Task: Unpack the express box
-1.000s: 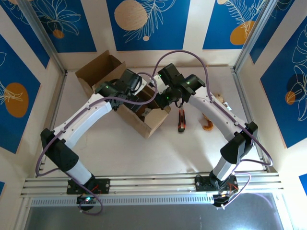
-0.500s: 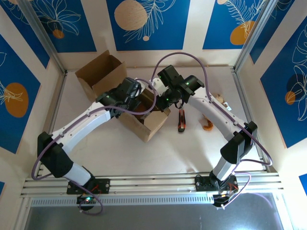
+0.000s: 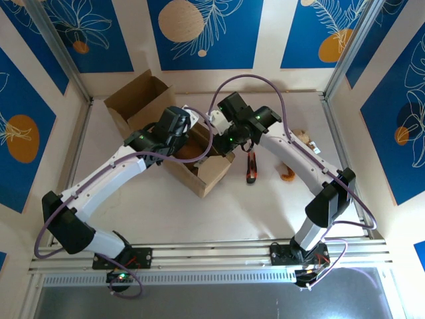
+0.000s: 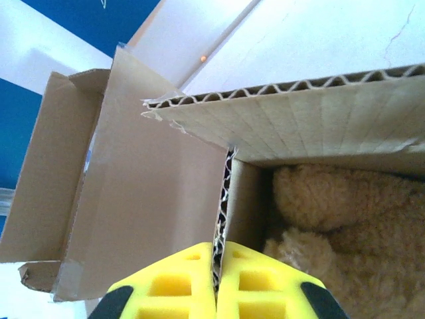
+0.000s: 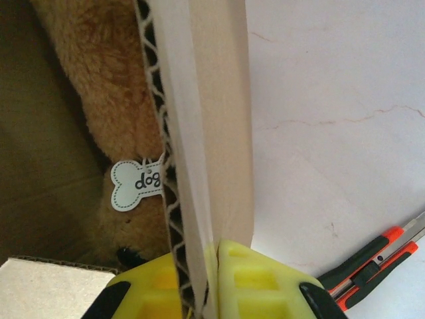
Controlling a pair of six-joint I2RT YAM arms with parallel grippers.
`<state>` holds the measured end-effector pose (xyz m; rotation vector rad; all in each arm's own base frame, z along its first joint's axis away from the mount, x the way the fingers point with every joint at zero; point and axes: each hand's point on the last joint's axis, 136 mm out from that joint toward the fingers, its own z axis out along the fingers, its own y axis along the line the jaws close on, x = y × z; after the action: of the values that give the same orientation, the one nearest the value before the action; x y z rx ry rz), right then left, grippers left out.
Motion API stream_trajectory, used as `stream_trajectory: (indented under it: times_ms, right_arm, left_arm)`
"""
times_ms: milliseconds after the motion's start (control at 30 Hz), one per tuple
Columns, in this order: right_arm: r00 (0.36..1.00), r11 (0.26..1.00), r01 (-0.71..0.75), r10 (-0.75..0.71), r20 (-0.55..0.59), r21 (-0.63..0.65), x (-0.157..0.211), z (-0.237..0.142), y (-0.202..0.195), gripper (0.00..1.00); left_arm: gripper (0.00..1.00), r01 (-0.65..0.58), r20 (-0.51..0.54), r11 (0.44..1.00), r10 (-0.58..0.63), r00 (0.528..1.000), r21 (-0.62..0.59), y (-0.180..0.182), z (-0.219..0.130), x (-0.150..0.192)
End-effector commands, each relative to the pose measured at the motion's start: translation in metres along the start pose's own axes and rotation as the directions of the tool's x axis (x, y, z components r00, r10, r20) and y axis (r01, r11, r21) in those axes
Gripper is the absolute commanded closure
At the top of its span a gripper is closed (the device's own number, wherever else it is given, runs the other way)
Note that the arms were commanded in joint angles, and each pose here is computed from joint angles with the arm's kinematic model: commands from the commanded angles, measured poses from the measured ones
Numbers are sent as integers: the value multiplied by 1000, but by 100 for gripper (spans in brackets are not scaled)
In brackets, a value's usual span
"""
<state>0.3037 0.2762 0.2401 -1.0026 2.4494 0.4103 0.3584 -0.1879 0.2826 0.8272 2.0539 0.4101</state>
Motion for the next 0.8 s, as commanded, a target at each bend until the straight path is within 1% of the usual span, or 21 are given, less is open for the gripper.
stream_trajectory:
  times_ms: [0, 233, 267, 300, 333, 367, 467, 500, 533, 600, 667, 733, 767]
  right_arm:
    - [996, 1000, 6, -7, 85, 6, -8, -22, 2, 100]
    - [995, 1000, -16, 15, 102, 17, -7, -21, -3, 100]
    - [995, 1000, -21, 19, 103, 23, -6, -22, -4, 95]
    - [994, 999, -24, 21, 108, 31, -6, -24, -5, 89]
    - [993, 999, -26, 21, 117, 39, -6, -28, -5, 80]
    - [991, 999, -25, 19, 136, 47, -7, -33, -5, 69]
    - [976, 998, -11, -3, 218, 62, -7, -57, -2, 43]
    - [968, 998, -5, -13, 252, 68, -8, -67, 0, 37]
    - [957, 997, 6, -27, 288, 71, -7, -77, 3, 34]
    - [933, 996, 42, -67, 353, 80, -3, -95, 10, 32]
    - [902, 990, 116, -140, 409, 82, 3, -107, 27, 33]
    - [866, 977, 191, -214, 451, 97, 10, -112, 45, 39]
    - [850, 970, 220, -245, 466, 108, 13, -113, 54, 46]
  left_arm:
    - [100, 16, 6, 1000, -16, 1000, -16, 16, -15, -4]
    - [100, 0, -16, 999, 1, 1000, 33, 4, -11, 1]
    - [100, 1, -20, 999, 0, 1000, 38, 3, -10, 2]
    - [100, 3, -20, 999, -2, 1000, 43, 2, -11, 1]
    - [100, 6, -22, 999, -5, 1000, 51, 2, -11, 1]
    - [100, 11, -22, 998, -10, 1000, 61, 2, -13, 1]
    - [100, 25, -21, 995, -23, 1000, 100, -1, -20, -2]
    - [100, 29, -23, 993, -26, 999, 113, -1, -21, -2]
    - [100, 34, -25, 991, -31, 999, 131, -3, -24, -3]
    - [100, 42, -27, 986, -38, 999, 162, -7, -27, -4]
    - [100, 58, -23, 981, -55, 998, 187, -9, -29, -5]
    - [100, 75, -16, 976, -73, 997, 206, -10, -33, -8]
    - [100, 83, -13, 973, -82, 997, 216, -11, -35, -9]
